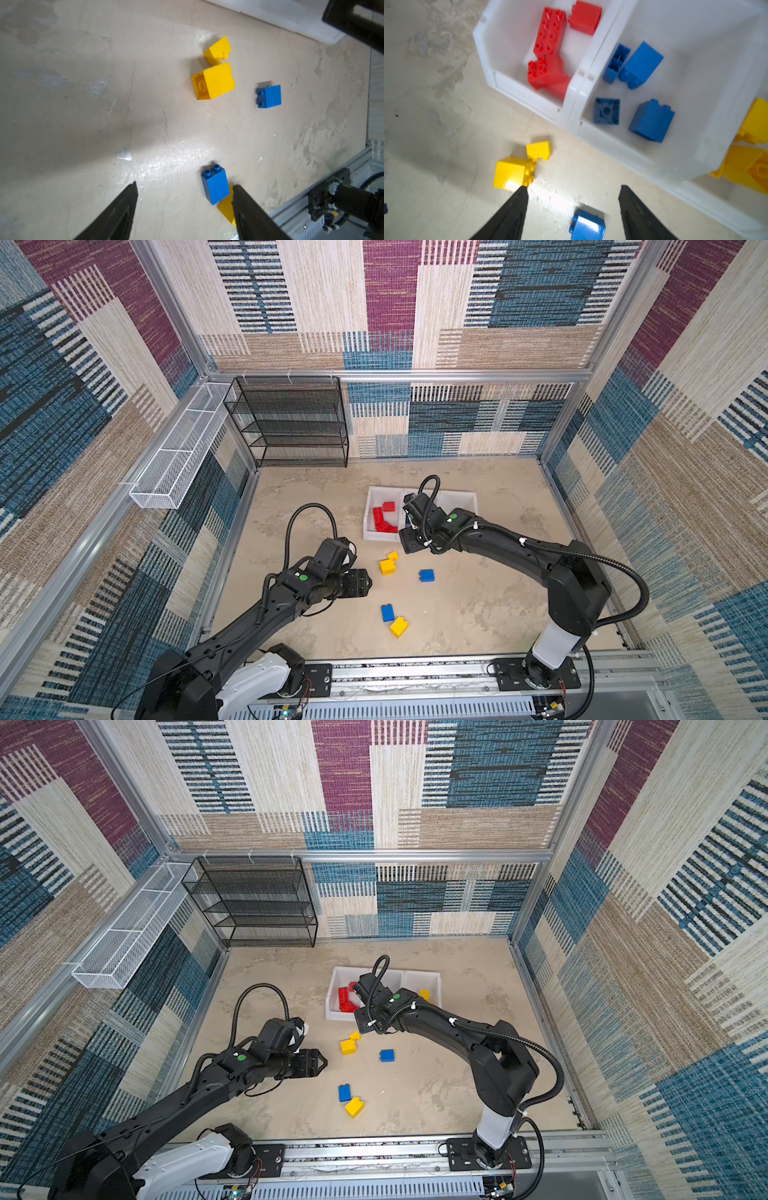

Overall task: Sort the legos into containers by color
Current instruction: 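Withdraw the right arm while the left gripper grasps a yellow 2x2 brick, then carry the yellow brick with the left gripper into the yellow compartment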

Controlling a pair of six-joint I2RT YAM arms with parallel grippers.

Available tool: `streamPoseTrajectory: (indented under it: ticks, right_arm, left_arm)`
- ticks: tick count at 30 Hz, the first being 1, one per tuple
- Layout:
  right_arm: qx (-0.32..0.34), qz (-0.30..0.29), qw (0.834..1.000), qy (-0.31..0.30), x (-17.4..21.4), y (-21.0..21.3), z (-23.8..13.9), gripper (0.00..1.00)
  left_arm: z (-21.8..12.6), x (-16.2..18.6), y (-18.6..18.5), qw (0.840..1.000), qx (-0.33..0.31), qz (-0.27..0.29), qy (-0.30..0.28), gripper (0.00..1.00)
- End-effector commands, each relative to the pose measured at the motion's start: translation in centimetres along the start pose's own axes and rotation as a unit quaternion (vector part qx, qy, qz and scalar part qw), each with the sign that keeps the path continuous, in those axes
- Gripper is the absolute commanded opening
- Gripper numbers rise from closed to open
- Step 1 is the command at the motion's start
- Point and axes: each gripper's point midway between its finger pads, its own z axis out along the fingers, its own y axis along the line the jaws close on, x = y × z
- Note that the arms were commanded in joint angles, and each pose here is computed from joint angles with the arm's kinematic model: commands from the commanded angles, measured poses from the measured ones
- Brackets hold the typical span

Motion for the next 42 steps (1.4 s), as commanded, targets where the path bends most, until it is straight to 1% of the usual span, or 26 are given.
streamPoseTrajectory:
  ticks: [1,3,6,8,14,17,23,28,30,39,41,42]
  right_arm:
    - [-0.002,0.039,0.999,-0.014,1.1,-0.6,-0.8,0.72]
    - [0.004,0.053,0.999,-0.012,2.4,-1.3,-1.2,0.72]
    - [0.012,0.065,0.998,-0.01,3.8,-2.2,-1.7,0.72]
    - [0.015,0.071,0.997,-0.01,4.3,-2.6,-2.1,0.73]
    - [0.016,0.09,0.996,-0.016,5.5,-3.3,-2.7,0.73]
    - [0.017,0.092,0.995,-0.016,6.0,-3.6,-2.9,0.73]
    - [0.018,0.095,0.995,-0.018,6.6,-3.9,-3.0,0.74]
    - [0.018,0.097,0.995,-0.019,7.1,-4.1,-3.1,0.74]
    - [0.021,0.099,0.995,-0.019,7.3,-4.4,-3.2,0.74]
    - [0.043,0.115,0.992,-0.034,7.7,-5.8,-4.2,0.74]
    - [0.053,0.124,0.99,-0.04,7.5,-6.5,-4.6,0.74]
    - [0.056,0.127,0.989,-0.045,7.3,-6.8,-4.9,0.73]
  left_arm:
    - [0.7,1.8,-1.4,0.999,0.014,0.03,0.025,0.75]
    - [1.3,3.4,-1.8,0.998,0.011,0.036,0.048,0.75]
    - [2.3,5.4,-2.0,0.996,0.002,0.032,0.079,0.75]
    - [2.8,6.0,-2.0,0.996,-0.006,0.025,0.088,0.75]
    - [4.3,6.6,-3.6,0.994,0.005,0.019,0.103,0.75]
    - [4.7,6.9,-4.6,0.993,0.007,0.034,0.115,0.75]
    - [5.0,7.4,-6.8,0.988,-0.001,0.09,0.129,0.72]
    - [5.6,8.7,-7.7,0.978,-0.014,0.135,0.155,0.61]
    - [5.7,9.3,-7.8,0.974,-0.02,0.151,0.166,0.59]
    - [6.3,10.4,-8.0,0.964,-0.039,0.189,0.181,0.38]
    - [6.4,10.4,-8.1,0.963,-0.042,0.196,0.182,0.31]
    - [6.4,10.3,-8.3,0.962,-0.042,0.198,0.181,0.29]
